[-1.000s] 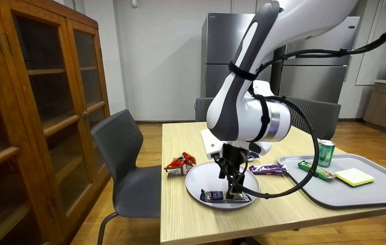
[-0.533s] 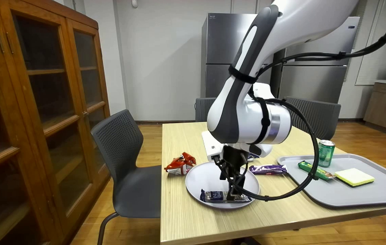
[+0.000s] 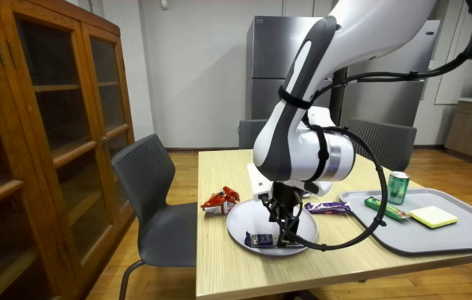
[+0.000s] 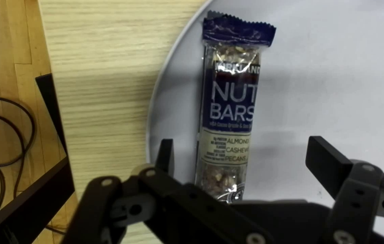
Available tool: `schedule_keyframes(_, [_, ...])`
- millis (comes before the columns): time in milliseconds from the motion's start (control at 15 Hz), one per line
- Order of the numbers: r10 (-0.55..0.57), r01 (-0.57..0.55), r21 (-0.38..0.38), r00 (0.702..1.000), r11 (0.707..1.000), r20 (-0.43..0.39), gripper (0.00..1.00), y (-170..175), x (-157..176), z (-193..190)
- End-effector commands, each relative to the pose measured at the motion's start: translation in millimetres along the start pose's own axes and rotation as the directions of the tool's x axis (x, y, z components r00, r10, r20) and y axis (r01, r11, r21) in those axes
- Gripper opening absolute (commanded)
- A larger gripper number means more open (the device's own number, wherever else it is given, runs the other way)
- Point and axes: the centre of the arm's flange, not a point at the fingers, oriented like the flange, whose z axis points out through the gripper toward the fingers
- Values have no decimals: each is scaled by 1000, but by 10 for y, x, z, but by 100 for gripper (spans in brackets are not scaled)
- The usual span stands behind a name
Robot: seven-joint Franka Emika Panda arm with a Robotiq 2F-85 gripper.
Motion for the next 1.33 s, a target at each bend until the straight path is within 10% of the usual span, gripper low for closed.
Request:
schedule_keyframes(0, [23,-23,16,1000,1000,12,100,-63,-30,74])
schedule_keyframes(467, [23,-23,20,1000,1000,11,100,-87,-38,124])
schedule_keyframes(533, [22,-22,22,1000,1000,11,75,-86,-40,128])
schedule_keyframes(1267, [-2,1,66,1000,998,15,4,-62,-89,13])
